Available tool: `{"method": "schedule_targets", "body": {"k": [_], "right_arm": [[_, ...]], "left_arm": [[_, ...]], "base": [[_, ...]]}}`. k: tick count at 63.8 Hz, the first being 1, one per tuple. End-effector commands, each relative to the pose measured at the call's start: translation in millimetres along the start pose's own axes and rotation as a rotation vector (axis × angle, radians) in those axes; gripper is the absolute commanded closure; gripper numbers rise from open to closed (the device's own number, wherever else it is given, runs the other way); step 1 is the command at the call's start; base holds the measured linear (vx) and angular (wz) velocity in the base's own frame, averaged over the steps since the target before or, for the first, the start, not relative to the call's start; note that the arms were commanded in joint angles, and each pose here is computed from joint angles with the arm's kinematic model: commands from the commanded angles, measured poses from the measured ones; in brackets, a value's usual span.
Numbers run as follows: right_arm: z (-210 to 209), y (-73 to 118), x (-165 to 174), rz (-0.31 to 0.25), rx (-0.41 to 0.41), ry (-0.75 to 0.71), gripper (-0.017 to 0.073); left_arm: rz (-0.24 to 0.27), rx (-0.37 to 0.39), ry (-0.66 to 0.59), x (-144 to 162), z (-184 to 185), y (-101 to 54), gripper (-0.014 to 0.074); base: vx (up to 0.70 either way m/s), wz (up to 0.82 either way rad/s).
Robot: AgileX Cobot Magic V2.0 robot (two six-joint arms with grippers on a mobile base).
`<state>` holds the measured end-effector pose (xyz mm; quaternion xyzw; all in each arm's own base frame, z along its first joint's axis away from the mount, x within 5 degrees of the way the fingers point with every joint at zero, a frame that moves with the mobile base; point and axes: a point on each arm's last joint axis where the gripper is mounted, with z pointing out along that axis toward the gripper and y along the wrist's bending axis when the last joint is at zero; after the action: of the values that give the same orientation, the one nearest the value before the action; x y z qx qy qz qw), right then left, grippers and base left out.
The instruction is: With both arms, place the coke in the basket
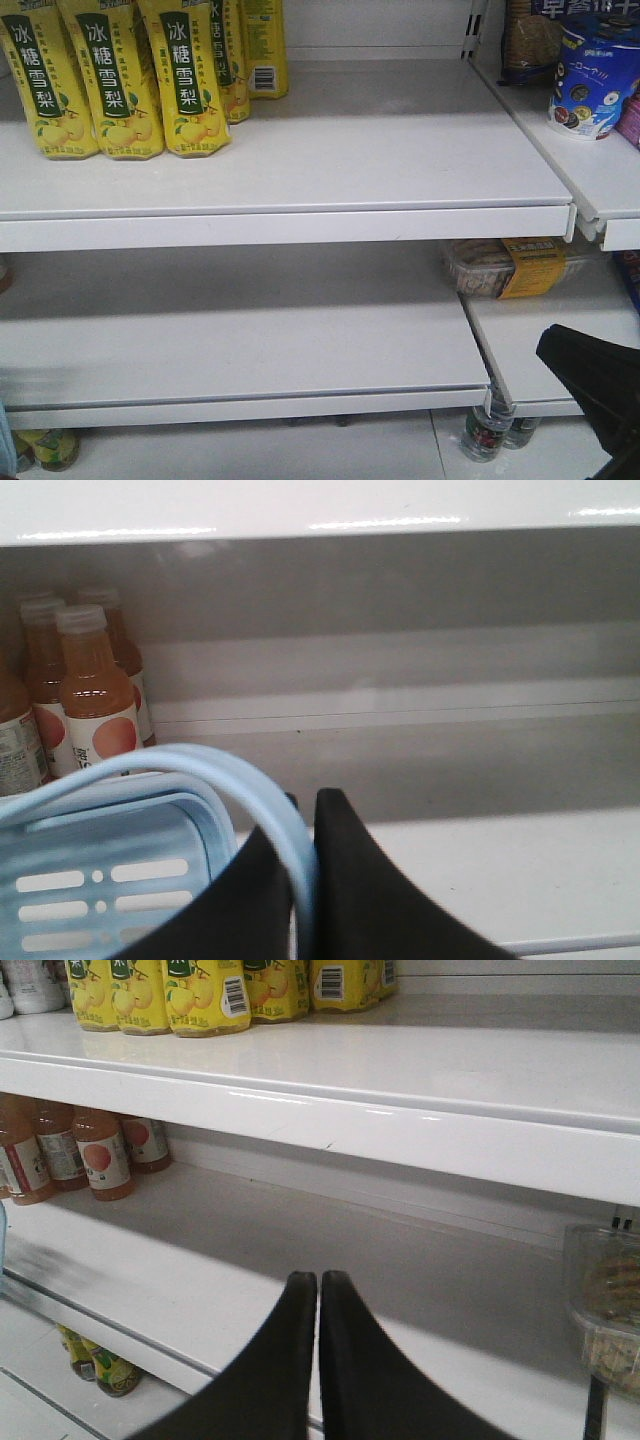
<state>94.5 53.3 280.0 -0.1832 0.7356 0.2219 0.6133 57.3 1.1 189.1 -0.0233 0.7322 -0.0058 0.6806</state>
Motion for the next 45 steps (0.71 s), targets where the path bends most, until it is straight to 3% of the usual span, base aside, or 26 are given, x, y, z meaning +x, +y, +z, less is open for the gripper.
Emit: {"method": "schedule_targets", "body": {"k": [1, 45], "right_arm": [[-0.8, -2.0, -9.0, -0.025, 0.028, -0.022, 0.0564], [-0.8, -1.9, -9.4, -0.014, 0.027, -0.027, 0.0564]], "left_arm": [[0.072, -0.009, -0.167, -13.8, -2.7, 0.3, 0.06], [0.072, -0.009, -0.167, -13.8, -2.7, 0.3, 0.06]], "base": [[0.0, 0.0], [0.0, 0.0]]}}
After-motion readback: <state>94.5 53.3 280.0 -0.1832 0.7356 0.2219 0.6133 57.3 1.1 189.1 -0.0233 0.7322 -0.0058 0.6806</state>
